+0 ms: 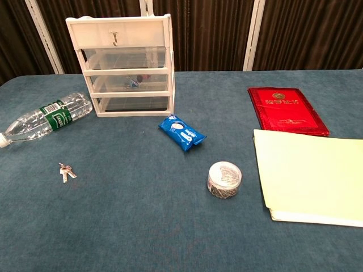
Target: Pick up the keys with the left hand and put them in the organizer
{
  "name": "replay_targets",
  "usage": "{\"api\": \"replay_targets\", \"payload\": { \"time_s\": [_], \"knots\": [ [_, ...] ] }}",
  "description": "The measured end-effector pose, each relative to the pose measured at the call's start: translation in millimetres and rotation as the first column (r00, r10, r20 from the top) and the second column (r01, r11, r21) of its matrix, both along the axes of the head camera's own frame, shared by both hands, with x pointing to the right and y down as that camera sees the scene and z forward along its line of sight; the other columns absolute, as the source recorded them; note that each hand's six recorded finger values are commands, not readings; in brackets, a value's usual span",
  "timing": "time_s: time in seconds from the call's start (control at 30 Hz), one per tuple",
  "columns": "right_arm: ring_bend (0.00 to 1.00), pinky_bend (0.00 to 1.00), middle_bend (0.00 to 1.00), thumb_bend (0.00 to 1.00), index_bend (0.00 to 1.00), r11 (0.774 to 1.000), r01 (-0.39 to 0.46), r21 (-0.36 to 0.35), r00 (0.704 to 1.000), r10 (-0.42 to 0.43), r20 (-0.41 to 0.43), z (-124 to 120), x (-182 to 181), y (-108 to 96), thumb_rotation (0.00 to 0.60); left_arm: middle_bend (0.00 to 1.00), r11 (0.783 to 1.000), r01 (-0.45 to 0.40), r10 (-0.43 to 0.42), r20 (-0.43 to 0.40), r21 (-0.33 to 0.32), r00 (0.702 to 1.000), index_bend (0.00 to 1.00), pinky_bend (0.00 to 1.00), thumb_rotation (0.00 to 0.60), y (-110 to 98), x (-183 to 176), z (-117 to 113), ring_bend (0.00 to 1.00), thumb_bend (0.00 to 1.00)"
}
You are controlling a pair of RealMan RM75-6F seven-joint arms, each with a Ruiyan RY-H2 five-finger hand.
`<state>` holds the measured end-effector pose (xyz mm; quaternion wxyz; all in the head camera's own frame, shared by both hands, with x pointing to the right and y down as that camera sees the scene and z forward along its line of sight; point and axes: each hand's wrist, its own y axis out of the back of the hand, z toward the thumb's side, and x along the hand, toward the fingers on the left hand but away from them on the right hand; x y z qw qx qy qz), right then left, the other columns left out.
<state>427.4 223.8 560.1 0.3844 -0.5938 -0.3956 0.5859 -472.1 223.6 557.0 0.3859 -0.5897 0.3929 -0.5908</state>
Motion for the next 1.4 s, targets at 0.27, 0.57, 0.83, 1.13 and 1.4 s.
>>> {"api": "replay_targets", "payload": {
  "time_s": [0.27,0.57,0.83,1.13,1.4],
  "knots": [
    [0.0,0.0,0.0,0.01,0.0,1.0,0.014,-0.011,1.0,-0.014,-0.009,2,-2,2,0.6,0.0,1.0,-0.003,0.003,-0.002,-0.011,1.0,0.01,0.0,0.6,1,2,2,0.0,0.11],
    [0.0,0.0,0.0,0.01,0.0,1.0,0.008,-0.017,1.0,-0.008,-0.002,2,-2,1,0.6,0.7,1.0,-0.006,0.007,-0.014,0.016,1.0,0.33,0.48,0.6,-19,21,8,0.59,0.27],
    [0.0,0.0,0.0,0.01,0.0,1.0,0.002,-0.019,1.0,-0.002,0.001,3,-2,0,0.6,1.0,0.998,-0.024,0.025,0.004,-0.063,1.0,0.54,0.71,0.6,-48,51,39,0.87,0.34],
    [0.0,0.0,0.0,0.01,0.0,1.0,-0.003,-0.029,1.0,0.003,0.008,6,-2,-1,0.6,1.0,0.979,-0.048,0.071,0.109,-0.198,0.991,0.51,0.73,0.6,-67,82,87,0.89,0.37],
    [0.0,0.0,0.0,0.01,0.0,0.999,-0.018,-0.033,1.0,0.019,0.016,7,-1,-3,0.6,1.0,0.95,-0.058,0.104,0.138,-0.308,0.985,0.48,0.73,0.6,-70,103,127,0.89,0.37]
  ]
}}
